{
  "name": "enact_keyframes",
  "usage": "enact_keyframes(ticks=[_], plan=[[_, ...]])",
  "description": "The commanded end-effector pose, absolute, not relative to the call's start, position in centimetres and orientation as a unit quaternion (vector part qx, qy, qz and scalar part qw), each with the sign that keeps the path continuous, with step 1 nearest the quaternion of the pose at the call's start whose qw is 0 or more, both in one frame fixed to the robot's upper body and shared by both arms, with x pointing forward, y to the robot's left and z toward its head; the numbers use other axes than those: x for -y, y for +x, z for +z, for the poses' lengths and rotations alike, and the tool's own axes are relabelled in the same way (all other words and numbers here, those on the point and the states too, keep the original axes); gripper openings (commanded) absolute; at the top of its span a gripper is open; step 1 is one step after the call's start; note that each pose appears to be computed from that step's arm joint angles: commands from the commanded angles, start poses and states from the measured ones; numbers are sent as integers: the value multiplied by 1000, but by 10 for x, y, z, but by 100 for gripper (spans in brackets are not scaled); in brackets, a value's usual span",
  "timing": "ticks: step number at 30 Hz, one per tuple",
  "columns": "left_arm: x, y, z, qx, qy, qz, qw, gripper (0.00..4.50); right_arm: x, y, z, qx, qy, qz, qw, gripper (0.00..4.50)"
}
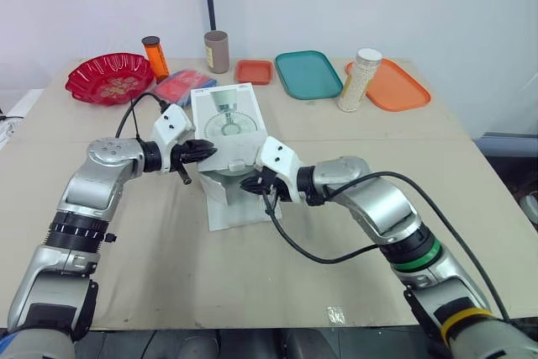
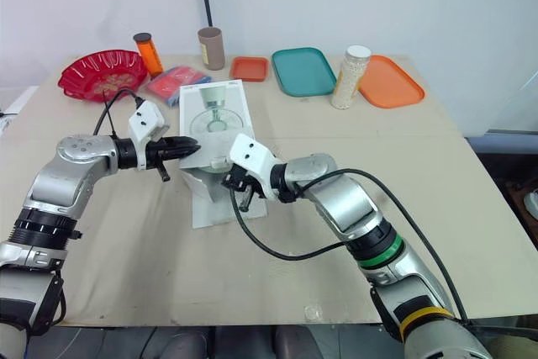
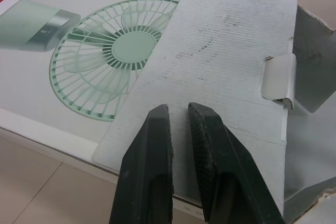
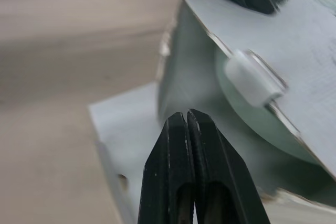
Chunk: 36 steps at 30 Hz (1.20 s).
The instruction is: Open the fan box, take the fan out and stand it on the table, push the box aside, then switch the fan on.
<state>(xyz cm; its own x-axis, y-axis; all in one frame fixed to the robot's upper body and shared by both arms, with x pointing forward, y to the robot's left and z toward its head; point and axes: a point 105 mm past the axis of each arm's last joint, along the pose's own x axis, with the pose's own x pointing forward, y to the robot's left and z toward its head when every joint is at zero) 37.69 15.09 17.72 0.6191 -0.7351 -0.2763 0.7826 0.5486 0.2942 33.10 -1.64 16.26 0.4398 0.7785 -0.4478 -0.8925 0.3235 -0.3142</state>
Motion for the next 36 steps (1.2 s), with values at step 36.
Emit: enact_keyframes(ticks=[36], plan=[[-183,366,166,-86,195,-383,899,69,36,367,148,-89,-248,462,847,7]])
